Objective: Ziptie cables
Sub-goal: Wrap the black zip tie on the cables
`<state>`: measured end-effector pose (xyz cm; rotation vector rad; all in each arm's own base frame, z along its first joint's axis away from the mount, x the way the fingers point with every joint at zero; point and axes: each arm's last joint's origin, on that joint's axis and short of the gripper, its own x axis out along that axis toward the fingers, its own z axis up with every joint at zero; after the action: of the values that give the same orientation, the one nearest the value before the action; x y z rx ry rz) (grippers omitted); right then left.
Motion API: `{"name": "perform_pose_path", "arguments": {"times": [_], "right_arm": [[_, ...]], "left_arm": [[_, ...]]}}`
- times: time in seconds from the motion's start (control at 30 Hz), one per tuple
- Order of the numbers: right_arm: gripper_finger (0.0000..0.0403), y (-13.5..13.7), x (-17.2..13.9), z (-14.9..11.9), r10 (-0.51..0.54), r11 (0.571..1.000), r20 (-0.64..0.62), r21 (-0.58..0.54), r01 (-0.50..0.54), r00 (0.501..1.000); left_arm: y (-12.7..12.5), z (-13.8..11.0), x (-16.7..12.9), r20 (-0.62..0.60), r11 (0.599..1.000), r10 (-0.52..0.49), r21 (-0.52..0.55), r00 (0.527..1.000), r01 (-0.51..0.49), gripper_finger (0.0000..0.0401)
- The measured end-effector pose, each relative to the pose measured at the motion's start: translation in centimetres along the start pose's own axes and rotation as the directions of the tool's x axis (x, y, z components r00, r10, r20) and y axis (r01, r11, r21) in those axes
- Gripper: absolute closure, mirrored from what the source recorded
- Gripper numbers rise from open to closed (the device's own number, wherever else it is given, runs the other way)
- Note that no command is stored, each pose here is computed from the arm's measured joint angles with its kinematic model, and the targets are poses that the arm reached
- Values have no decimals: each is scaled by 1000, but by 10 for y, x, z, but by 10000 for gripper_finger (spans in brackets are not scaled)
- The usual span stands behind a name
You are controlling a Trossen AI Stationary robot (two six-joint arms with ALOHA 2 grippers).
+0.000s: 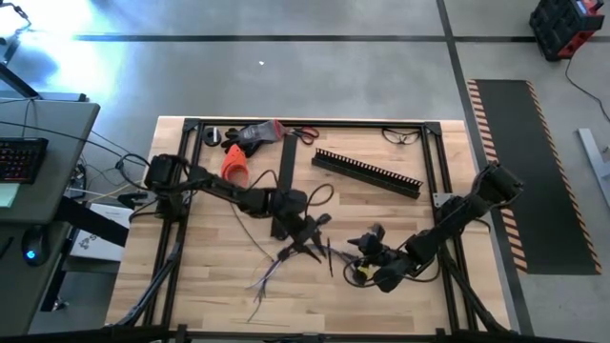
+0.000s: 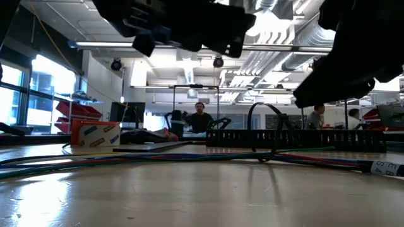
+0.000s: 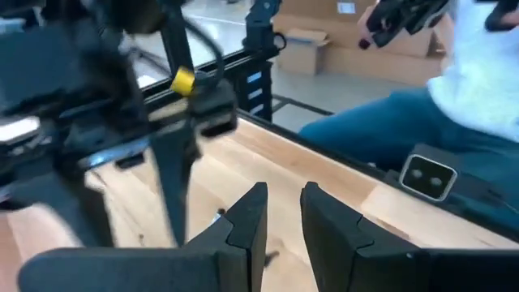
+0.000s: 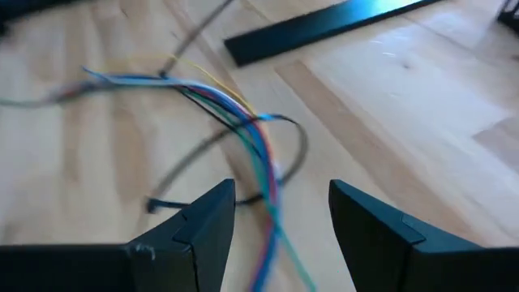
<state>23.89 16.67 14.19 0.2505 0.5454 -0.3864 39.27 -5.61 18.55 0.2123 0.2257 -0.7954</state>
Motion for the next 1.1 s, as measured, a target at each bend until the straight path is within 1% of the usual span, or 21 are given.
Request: {"name": "perform_pose_path", "arguments": {"times": [0.1,0.2,0.27,0.33,0.5,0.57,0.67,0.77,0.9,1.03,1.1], "right_arm": [[218,-7,3,-1,-32,999,-60,-18,31,998],[218,-7,4,2,-34,999,-172,-9,33,985],[218,-4,2,8,-46,999,-213,-9,45,976],[218,2,-1,15,-54,998,-220,-6,55,974],[218,23,-8,35,-13,999,-189,43,21,982],[218,28,-8,34,-21,998,-197,54,32,980],[218,33,-5,27,-68,994,-246,62,86,967],[218,39,-1,22,-86,989,-266,94,114,960],[218,46,5,17,-91,984,-278,122,129,956],[218,53,11,10,-67,980,-290,161,117,955],[218,57,16,2,-45,982,-324,160,102,945]], "left_arm": [[3,9,1,20,1000,-12,9,1000,11,340],[10,14,-3,27,997,-71,1,997,71,341],[13,12,-6,11,995,-100,-2,995,100,341],[15,11,-7,1,994,-111,4,994,111,341],[8,11,-3,-20,989,-140,37,990,140,341],[5,10,-1,-37,987,-149,48,988,151,341],[-3,9,3,-68,984,-165,62,984,169,341],[-10,9,9,-97,979,-166,103,981,176,338],[-16,9,12,-111,977,-164,116,980,177,310],[-19,10,14,-113,972,-173,137,978,188,266],[-20,11,15,-106,968,-174,164,979,189,244]]}}
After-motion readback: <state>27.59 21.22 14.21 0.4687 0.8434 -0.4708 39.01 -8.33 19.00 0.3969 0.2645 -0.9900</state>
